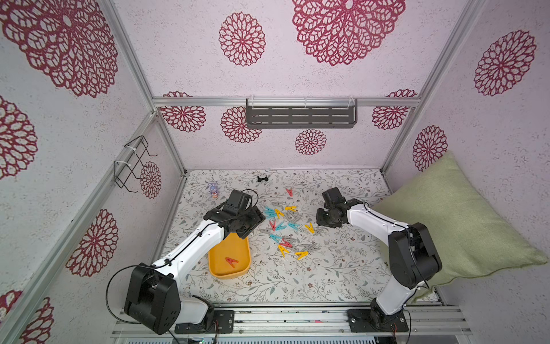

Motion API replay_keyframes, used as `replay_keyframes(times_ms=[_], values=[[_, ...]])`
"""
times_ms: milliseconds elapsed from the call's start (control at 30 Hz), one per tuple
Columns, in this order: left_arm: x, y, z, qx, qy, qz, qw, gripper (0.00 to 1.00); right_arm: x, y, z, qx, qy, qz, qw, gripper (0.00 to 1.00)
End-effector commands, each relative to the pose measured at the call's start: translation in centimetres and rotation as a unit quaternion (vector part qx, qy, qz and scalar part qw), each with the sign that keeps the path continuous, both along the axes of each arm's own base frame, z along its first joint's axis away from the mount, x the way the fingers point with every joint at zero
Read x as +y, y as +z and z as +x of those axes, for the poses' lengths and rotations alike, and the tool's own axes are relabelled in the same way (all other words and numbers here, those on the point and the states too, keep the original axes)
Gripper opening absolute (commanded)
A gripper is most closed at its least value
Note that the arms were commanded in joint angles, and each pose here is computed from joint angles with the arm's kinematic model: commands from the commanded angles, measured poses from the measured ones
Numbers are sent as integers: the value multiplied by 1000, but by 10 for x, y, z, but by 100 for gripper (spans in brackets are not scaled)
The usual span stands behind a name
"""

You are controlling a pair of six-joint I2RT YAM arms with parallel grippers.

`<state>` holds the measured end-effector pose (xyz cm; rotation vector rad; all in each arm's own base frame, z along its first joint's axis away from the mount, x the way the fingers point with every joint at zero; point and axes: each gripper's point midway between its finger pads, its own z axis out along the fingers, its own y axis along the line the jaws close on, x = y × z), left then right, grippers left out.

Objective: Put the clothespins into the storage box
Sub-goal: Pick up the clothespin from the center of the board, then place the clothespin in the storage box.

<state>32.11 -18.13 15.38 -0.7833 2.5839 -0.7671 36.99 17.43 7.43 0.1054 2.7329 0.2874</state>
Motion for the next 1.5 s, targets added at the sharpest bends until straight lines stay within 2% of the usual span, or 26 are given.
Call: replay_keyframes(times_ms=[0,467,700,800,967,1167,1367,1467], values=[[-8,10,7,-19,-11,-9,1000,77,3,-3,12,-2,-3,3,1000,32],[-5,2,6,-10,-11,-3,1000,77,-1,-37,23,23,-4,-24,999,25],[-3,2,3,-8,-11,1,1000,77,-3,-49,23,35,-2,-36,999,15],[2,4,1,-10,-7,5,1000,77,-3,-44,25,28,-2,-37,999,9],[19,8,-4,-14,8,11,1000,77,6,-15,31,-1,8,-24,1000,3],[60,13,-21,-15,49,14,999,77,57,31,34,-41,63,-1,997,0],[106,7,-51,1,101,12,995,79,154,74,19,-72,169,35,982,0],[126,-1,-67,18,121,10,992,79,212,91,0,-79,234,66,967,0]])
